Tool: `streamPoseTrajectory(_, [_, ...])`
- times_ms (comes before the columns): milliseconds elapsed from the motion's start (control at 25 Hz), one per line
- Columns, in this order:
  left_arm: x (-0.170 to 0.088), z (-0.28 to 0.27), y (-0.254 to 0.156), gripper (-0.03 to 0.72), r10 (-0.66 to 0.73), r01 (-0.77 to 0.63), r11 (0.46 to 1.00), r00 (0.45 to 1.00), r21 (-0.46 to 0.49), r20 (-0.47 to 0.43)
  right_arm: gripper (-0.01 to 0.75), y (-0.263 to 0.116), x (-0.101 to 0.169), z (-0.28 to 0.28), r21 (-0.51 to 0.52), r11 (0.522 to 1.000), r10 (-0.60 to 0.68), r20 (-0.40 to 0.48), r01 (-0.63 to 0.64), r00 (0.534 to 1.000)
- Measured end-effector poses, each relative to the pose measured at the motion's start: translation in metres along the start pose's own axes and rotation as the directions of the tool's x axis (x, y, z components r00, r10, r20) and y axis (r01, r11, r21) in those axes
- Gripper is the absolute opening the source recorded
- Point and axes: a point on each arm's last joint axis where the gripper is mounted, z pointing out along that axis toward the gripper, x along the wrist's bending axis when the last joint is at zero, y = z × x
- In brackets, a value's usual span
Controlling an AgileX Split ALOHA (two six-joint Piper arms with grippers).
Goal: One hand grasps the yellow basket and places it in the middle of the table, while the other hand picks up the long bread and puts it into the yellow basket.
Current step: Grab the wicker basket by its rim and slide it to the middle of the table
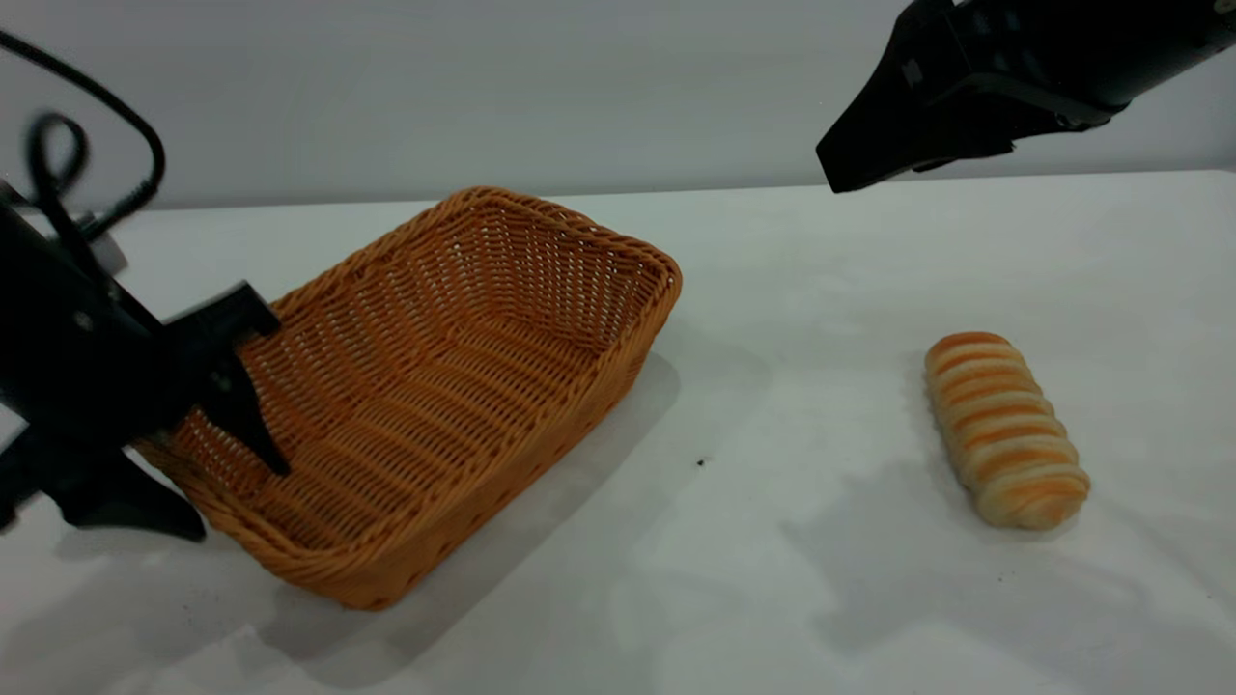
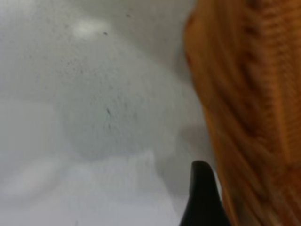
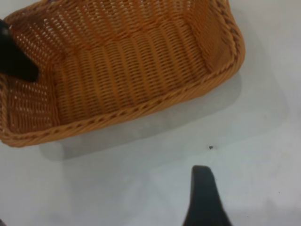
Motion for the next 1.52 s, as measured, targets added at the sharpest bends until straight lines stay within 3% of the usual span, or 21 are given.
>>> streamPoseTrajectory(80, [0.0, 0.011, -0.001, 0.535, -0.046, 0.046, 0.999, 0.999, -0.019, -0.009, 0.559, 0.0, 0.0, 0.0, -0.001, 1.0, 0.001, 0.001, -0.001, 1.0])
streamPoseTrajectory(160, [0.001, 0.016, -0.001, 0.467, -0.077, 0.077, 0.997, 0.997, -0.025, -0.015, 0.559, 0.0, 0.0, 0.0, -0.001, 1.0, 0.001, 0.002, -0.001, 1.0])
streamPoseTrajectory(240, [0.001, 0.017, -0.001, 0.348, -0.098, 0.098, 0.995, 0.995, -0.032, -0.011, 0.559, 0.0, 0.0, 0.0, -0.001, 1.0, 0.001, 0.002, -0.001, 1.0])
streamPoseTrajectory(360, [0.0, 0.017, 0.0, 0.099, -0.14, 0.14, 0.989, 0.99, -0.038, -0.001, 0.559, 0.0, -0.001, 0.0, -0.004, 0.999, 0.033, 0.008, -0.033, 0.999])
streamPoseTrajectory(480, [-0.005, 0.012, 0.002, 0.102, -0.095, 0.096, 0.995, 0.995, -0.037, 0.018, 0.559, -0.001, -0.012, -0.003, -0.003, 0.995, 0.1, 0.026, -0.1, 0.995])
streamPoseTrajectory(640, [-0.028, -0.006, 0.012, 0.102, 0.172, -0.169, 0.985, 0.983, -0.041, 0.063, 0.559, -0.006, -0.042, -0.014, 0.002, 0.985, 0.169, 0.08, -0.17, 0.982])
streamPoseTrajectory(800, [-0.066, -0.018, 0.034, 0.102, 0.443, -0.444, 0.896, 0.892, -0.017, 0.089, 0.559, -0.013, -0.077, -0.027, -0.024, 0.969, 0.246, 0.161, -0.245, 0.956])
streamPoseTrajectory(960, [-0.093, -0.007, 0.059, 0.102, 0.598, -0.601, 0.795, 0.799, 0.084, 0.059, 0.559, -0.024, -0.1, -0.023, -0.01, 0.962, 0.269, 0.216, -0.274, 0.938])
streamPoseTrajectory(1120, [-0.111, 0.017, 0.081, 0.102, 0.65, -0.649, 0.748, 0.759, 0.138, 0.046, 0.559, -0.041, -0.113, -0.001, 0.05, 0.952, 0.28, 0.254, -0.302, 0.926])
streamPoseTrajectory(1320, [-0.119, 0.045, 0.09, 0.102, 0.641, -0.64, 0.745, 0.765, 0.187, 0.066, 0.559, -0.067, -0.132, 0.033, 0.128, 0.928, 0.298, 0.307, -0.349, 0.904])
streamPoseTrajectory(1520, [-0.118, 0.055, 0.088, 0.128, 0.64, -0.64, 0.739, 0.765, 0.211, 0.077, 0.559, -0.079, -0.143, 0.069, 0.195, 0.913, 0.295, 0.297, -0.36, 0.908])
